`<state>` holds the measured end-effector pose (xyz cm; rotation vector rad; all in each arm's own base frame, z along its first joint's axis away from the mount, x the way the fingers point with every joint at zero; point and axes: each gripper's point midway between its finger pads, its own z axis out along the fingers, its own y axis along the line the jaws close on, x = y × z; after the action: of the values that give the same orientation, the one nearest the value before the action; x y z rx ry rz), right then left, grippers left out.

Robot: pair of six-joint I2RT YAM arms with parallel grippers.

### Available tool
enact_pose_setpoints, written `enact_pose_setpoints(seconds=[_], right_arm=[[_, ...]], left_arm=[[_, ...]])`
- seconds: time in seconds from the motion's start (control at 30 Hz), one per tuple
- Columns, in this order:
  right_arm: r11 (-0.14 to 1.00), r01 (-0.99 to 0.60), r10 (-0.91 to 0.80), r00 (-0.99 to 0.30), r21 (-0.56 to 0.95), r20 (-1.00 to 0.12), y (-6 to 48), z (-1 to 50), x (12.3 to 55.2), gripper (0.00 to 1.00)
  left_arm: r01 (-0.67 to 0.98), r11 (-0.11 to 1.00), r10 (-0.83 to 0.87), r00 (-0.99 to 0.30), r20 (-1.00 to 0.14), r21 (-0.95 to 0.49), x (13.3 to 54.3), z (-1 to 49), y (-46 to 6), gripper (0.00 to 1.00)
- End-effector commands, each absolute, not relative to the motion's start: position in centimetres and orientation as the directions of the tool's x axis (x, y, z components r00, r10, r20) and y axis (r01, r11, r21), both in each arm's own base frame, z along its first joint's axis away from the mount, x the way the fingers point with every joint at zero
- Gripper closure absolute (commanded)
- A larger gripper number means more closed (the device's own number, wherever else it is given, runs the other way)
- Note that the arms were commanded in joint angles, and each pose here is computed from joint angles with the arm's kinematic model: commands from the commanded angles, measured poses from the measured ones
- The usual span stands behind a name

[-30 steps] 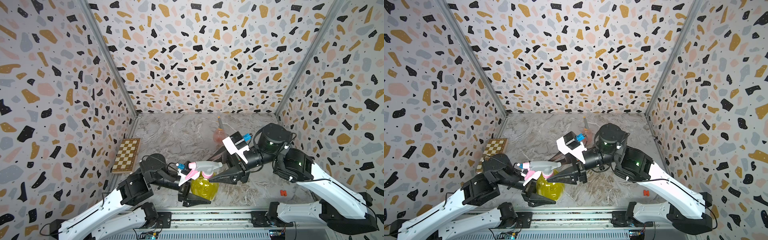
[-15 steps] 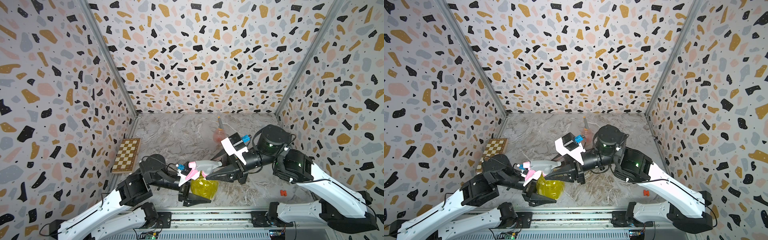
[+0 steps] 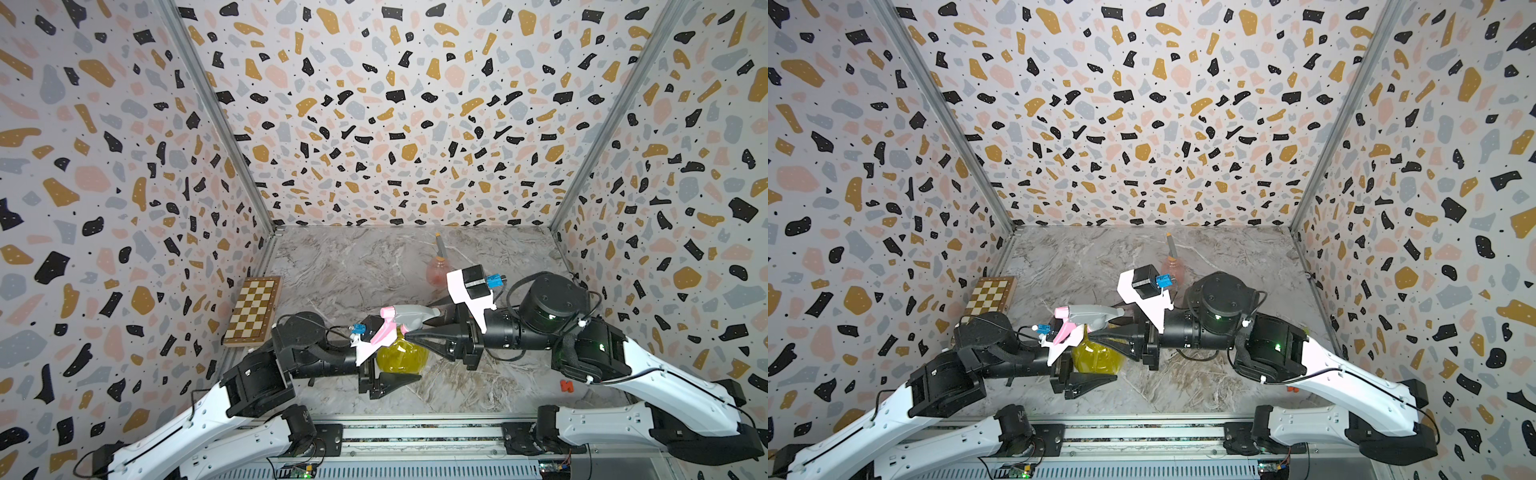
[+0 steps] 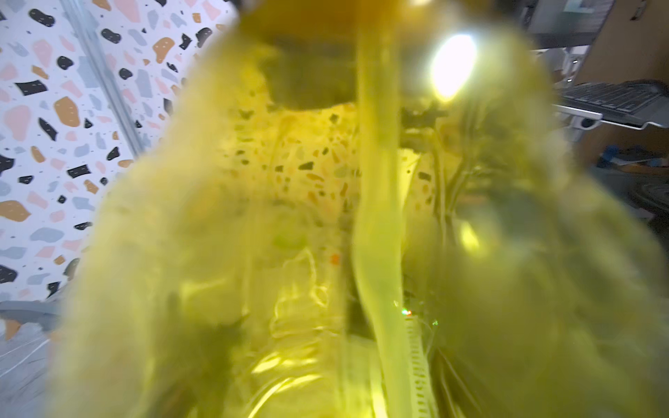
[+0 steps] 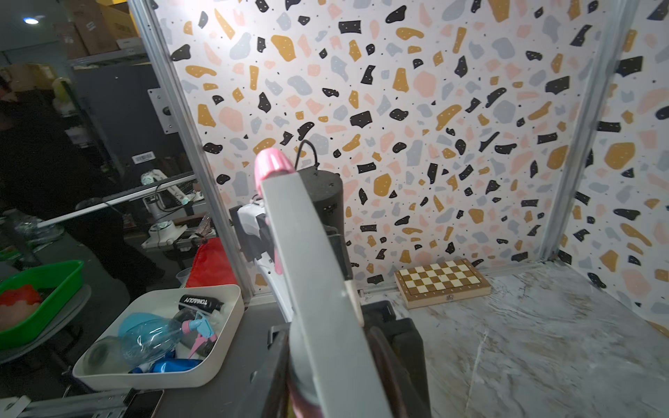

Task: Attach spray nozzles to spray bottles
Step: Screw the spray nozzle on the spray bottle.

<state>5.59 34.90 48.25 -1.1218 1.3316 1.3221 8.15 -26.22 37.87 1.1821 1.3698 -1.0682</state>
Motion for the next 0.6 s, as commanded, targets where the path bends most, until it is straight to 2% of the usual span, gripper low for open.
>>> enact_pose_setpoints(seconds=[0.0,0.13,0.27,0.47,0.57], right_arm=[[0.182,-0.926,-0.238,-0.368,0.33,-0.899,36.5,39.4,6.2,0.86],[0.328,-0.865,-0.249,-0.466,0.379,-0.849,37.2,36.7,7.8,0.87],[0.465,-0.814,-0.253,-0.499,0.348,-0.829,37.6,34.7,9.0,0.87],[0.568,-0.767,-0.22,-0.49,0.297,-0.844,38.2,34.7,10.4,0.86],[0.567,-0.771,-0.187,-0.463,0.289,-0.867,38.3,36.2,10.9,0.82]], left_arm=[[0.917,0.396,-0.114,0.094,-0.989,0.041,12.3,45.1,-24.3,1.0],[0.89,0.454,-0.093,0.092,-0.991,0.04,13.7,44.5,-24.5,1.0],[0.866,0.498,-0.069,0.077,-0.995,0.033,15.0,43.6,-24.8,1.0],[0.858,0.513,-0.055,0.055,-0.997,0.019,15.5,42.7,-25.0,1.0],[0.862,0.508,-0.054,0.04,-0.998,0.007,15.4,42.2,-25.1,1.0]])
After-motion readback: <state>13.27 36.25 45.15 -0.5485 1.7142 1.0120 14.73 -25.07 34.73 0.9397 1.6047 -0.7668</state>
